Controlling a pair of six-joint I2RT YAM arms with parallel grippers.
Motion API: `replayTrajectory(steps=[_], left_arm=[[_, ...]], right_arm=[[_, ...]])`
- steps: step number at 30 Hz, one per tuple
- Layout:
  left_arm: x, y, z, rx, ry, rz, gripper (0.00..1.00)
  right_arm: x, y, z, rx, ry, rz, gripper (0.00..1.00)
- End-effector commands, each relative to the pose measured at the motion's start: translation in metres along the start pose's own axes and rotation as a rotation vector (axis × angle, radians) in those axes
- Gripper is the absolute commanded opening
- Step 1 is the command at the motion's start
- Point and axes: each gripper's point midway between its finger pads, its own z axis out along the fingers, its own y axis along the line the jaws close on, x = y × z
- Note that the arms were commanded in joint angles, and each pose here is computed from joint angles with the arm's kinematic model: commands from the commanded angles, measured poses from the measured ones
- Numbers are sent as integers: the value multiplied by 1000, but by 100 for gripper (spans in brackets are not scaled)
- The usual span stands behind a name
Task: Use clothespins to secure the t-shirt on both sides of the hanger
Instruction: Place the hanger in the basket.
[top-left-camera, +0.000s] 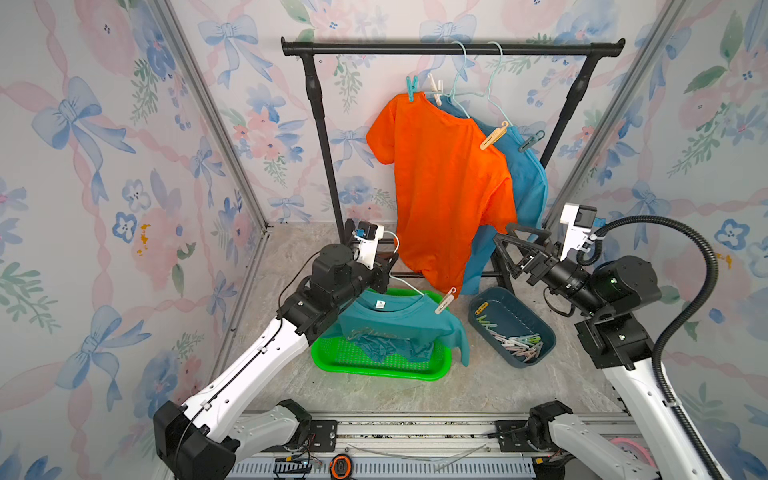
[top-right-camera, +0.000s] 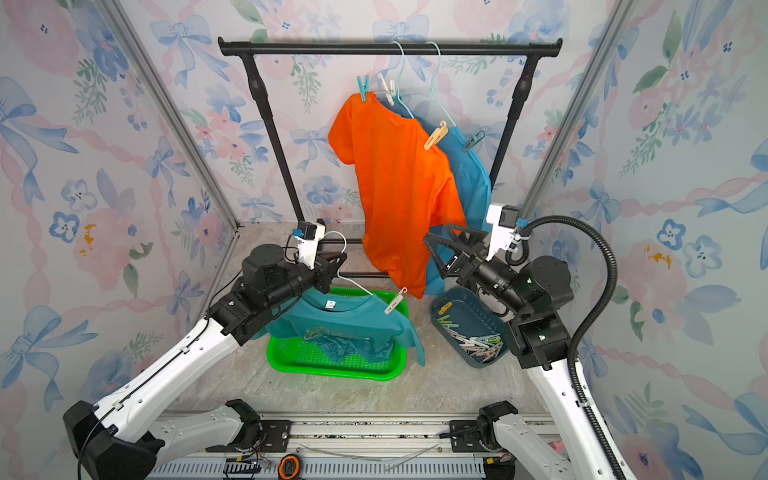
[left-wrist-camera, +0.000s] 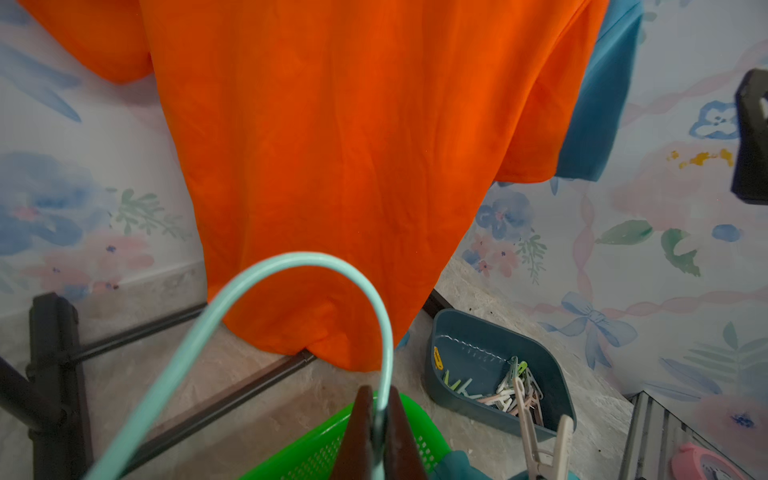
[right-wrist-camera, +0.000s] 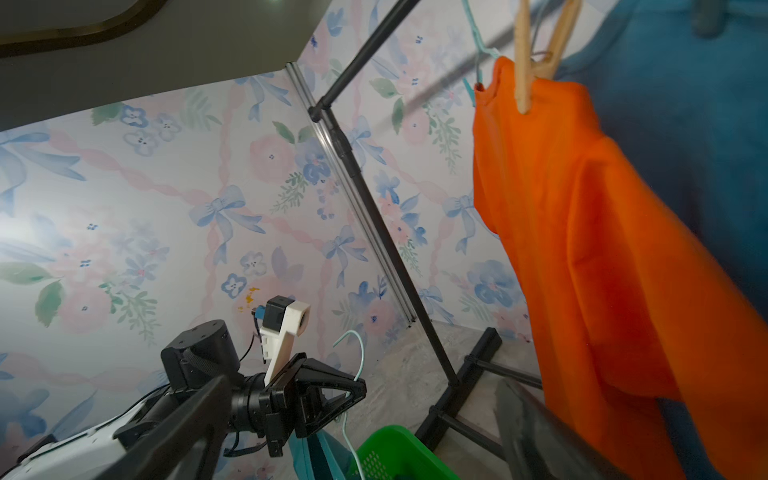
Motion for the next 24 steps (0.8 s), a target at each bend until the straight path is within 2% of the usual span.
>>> replayTrajectory(steps=[1, 4, 8, 10, 12, 15, 18, 20, 24], left_arm=[[7, 5, 11, 12, -30, -105, 0], [31, 14, 25, -6, 19, -147, 0], [60, 28, 39, -47, 71, -190, 0], [74, 34, 44, -63, 92, -214, 5], [86, 39, 48, -80, 113, -238, 14], [97, 43, 50, -95, 126, -253, 26], [97, 45, 47, -104, 115, -258, 40], [93, 45, 43, -112, 108, -255, 45], [74, 40, 27, -108, 64, -244, 60]], right_arm=[[49, -73, -16, 319, 105, 99, 95], [88, -115, -33, 482, 195, 181, 91], [139, -164, -60, 679, 307, 237, 73], [158, -182, -71, 754, 343, 234, 66], [175, -196, -80, 817, 380, 226, 63], [197, -215, -88, 881, 431, 230, 60], [211, -229, -94, 936, 478, 218, 60], [218, -238, -99, 975, 507, 205, 60], [220, -246, -111, 1029, 529, 197, 69]])
